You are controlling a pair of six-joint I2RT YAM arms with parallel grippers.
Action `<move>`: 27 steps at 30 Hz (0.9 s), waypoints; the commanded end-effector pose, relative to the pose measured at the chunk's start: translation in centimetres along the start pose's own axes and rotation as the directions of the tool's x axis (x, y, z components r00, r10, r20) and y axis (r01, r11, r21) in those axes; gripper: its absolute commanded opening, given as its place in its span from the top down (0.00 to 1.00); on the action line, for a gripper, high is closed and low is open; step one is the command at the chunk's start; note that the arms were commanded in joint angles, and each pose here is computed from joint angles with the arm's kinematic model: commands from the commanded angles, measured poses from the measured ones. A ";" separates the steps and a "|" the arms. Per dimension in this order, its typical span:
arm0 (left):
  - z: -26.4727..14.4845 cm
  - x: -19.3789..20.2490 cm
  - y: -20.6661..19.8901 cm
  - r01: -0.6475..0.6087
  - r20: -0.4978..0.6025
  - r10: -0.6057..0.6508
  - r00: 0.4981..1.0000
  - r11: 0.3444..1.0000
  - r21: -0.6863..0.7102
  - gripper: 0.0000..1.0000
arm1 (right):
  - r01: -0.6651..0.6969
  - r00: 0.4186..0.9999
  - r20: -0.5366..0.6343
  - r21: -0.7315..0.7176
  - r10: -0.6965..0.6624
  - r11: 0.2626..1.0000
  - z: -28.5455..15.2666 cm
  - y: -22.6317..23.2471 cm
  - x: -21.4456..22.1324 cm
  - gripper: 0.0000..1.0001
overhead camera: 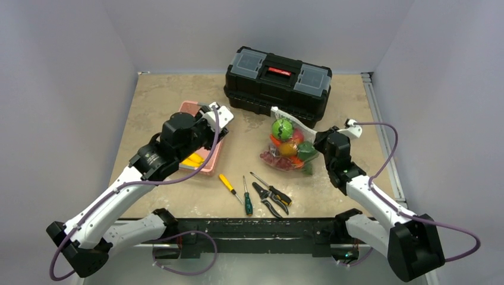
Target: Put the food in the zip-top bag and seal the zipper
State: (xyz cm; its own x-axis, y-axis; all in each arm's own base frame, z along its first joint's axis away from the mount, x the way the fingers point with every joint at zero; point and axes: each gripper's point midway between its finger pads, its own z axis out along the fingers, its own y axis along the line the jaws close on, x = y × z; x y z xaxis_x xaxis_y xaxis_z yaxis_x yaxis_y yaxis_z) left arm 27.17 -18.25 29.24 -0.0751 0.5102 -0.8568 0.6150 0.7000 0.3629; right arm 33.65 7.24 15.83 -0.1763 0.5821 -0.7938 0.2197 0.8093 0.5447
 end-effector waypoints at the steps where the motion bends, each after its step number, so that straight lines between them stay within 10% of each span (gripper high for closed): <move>1: -1.6 -2.0 2.1 0.063 0.123 -0.050 0.991 0.992 -0.108 0.51 | -0.044 0.999 0.018 0.167 0.042 0.985 -0.1 -3.0 0.0 1.00; 9: -4.8 -3.1 4.7 0.150 0.262 -0.084 0.961 0.959 -0.242 0.45 | 0.011 1.000 0.019 0.314 -0.018 0.949 -1.2 -6.6 0.4 0.98; 20: -8.8 -4.5 6.5 0.275 0.441 -0.125 0.889 0.915 -0.295 0.06 | 0.077 0.997 0.007 0.151 -0.079 0.985 -3.9 -3.5 -2.2 0.45; 27: -12.2 -5.4 7.2 0.354 0.576 -0.134 0.807 0.889 -0.289 0.00 | 0.172 0.984 0.048 -0.061 -0.169 0.983 -7.4 1.7 -7.1 0.16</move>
State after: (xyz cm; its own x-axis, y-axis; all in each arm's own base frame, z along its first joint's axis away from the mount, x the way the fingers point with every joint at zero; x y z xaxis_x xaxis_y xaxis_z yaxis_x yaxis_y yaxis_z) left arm 23.53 -11.15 38.13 0.2066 0.1526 -0.9664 0.3256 0.9207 0.2150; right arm 28.76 4.04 19.05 -0.1859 0.5069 -0.8418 0.2792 0.8486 0.4493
